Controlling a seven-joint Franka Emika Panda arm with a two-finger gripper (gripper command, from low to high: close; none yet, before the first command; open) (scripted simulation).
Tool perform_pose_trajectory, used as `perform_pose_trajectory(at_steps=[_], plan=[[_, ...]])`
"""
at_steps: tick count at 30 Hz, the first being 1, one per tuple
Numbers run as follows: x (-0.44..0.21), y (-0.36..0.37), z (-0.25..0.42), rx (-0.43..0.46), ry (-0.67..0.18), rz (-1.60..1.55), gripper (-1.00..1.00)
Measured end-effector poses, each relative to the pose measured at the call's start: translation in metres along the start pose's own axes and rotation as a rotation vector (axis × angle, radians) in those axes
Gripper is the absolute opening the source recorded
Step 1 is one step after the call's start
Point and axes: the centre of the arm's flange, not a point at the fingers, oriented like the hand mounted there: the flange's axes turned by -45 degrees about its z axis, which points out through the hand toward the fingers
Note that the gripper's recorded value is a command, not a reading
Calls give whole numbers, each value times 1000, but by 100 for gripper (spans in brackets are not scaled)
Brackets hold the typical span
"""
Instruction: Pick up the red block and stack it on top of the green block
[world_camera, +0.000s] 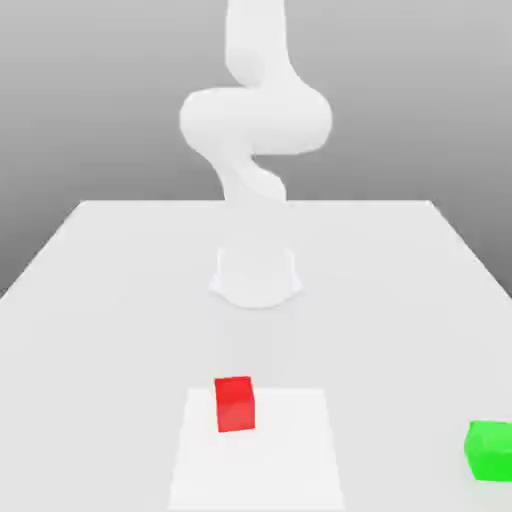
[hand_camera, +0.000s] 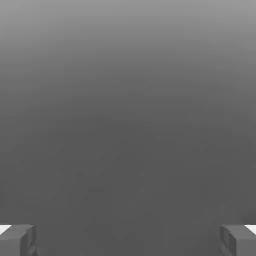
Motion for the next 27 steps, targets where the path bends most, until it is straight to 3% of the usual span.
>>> perform_pose_trajectory(at_steps=[9,17,24,25,27], plan=[[-106,17,205,30,-336,-52,0],[-282,26,320,37,-671,-124,0],[-343,28,368,38,-718,-136,0],[-350,28,374,37,-719,-135,-100],[-350,28,374,37,-719,-135,-100]])
